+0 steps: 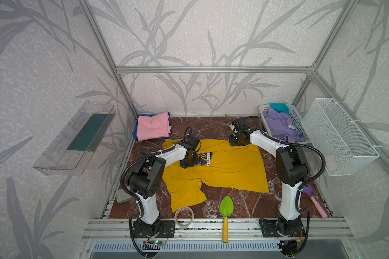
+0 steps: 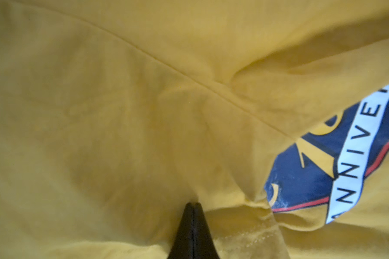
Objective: Fold and stack the t-shirts
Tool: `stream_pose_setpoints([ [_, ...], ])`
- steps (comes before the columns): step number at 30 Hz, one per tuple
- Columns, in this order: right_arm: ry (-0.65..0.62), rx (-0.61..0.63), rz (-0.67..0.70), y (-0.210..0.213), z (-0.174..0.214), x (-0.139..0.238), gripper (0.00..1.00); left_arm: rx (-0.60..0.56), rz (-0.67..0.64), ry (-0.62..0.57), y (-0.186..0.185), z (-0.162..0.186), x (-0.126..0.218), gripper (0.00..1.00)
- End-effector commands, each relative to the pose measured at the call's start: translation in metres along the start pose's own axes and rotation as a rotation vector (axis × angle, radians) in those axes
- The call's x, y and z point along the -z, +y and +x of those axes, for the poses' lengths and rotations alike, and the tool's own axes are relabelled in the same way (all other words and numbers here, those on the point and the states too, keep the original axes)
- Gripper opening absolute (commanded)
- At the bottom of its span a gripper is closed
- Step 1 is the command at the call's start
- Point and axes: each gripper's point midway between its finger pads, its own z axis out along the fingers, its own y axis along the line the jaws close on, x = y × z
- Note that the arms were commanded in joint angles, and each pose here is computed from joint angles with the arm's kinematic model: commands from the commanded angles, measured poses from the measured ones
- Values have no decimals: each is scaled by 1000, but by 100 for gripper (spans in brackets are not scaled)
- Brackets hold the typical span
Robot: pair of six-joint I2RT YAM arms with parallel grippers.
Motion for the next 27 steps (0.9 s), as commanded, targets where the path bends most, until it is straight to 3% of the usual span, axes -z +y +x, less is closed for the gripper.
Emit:
stream_pose_setpoints([
  [1, 10, -21, -25, 8, 16, -1, 4, 7, -32, -14, 12, 2, 14, 0],
  [6, 20, -18, 0, 2, 33, -1, 11, 6, -56, -4, 21, 8, 18, 0],
  [10, -27, -42, 47, -22, 13, 19, 14, 16, -143, 12, 41, 18, 18, 0],
  [14, -63, -96, 144, -68, -9, 31, 21, 31, -145, 17, 45, 22, 16, 0],
  [20, 31, -139, 258, -122, -15, 21, 26, 30, -149, 30, 44, 18, 13, 0],
  [27, 98, -157, 257, -136, -11, -4, 42, 30, -148, 43, 42, 17, 9, 0],
])
